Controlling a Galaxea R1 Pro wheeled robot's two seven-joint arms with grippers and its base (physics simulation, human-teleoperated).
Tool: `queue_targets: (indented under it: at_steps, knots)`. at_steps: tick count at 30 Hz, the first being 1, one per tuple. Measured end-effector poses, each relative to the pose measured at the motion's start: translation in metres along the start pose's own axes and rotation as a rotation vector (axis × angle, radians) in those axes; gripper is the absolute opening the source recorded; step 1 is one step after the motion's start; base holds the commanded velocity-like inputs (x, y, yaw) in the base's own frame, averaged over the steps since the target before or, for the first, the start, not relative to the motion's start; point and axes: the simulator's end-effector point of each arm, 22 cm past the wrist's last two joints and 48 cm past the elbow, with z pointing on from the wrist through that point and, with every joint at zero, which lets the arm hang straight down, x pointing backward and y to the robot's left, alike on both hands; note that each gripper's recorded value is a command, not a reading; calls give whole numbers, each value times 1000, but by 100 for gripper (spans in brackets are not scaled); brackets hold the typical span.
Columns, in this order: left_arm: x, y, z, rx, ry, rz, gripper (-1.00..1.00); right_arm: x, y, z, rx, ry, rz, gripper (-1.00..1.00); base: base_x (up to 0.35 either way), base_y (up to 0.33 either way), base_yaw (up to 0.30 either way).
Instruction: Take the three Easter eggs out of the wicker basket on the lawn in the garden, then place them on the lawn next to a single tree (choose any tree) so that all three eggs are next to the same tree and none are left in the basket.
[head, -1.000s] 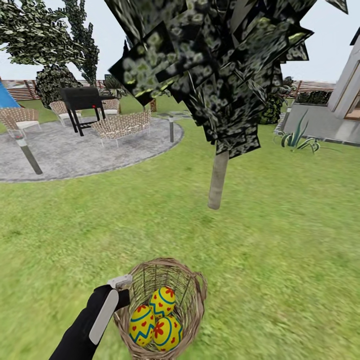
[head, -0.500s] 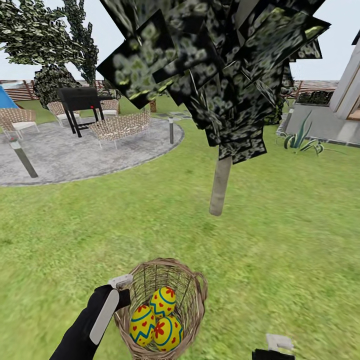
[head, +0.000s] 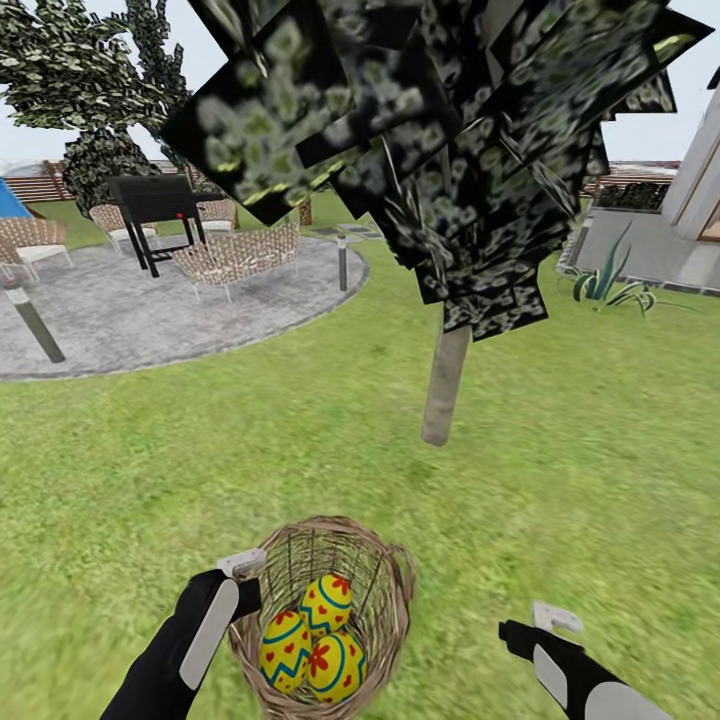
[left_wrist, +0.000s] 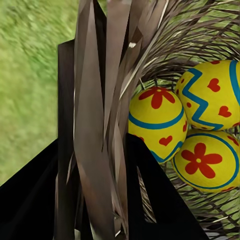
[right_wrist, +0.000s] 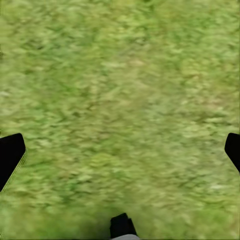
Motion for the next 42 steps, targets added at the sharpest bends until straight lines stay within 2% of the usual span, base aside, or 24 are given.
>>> queue_targets:
  at_steps: [8, 29, 33, 37, 42]
  knots:
    - [-2, 1, -2, 0, -5, 1, -100, -3, 0, -1, -3, -6, 2, 100, 332, 0, -196]
    - [-2, 0, -2, 1, -6, -1, -100, -3, 1, -1, 0, -6, -2, 100, 331, 0, -1]
    - [-3, -3, -3, 2, -11, 3, -100, -3, 1, -1, -1, -6, -2, 100, 69, 0, 0]
    - [0, -23, -8, 38, -5, -14, -100, -3, 1, -1, -2, -6, -2, 100, 1, 0, 0]
    - [0, -23, -6, 32, -4, -5, -100, -3, 3, 2, -5, -5, -2, 100, 0, 0, 0]
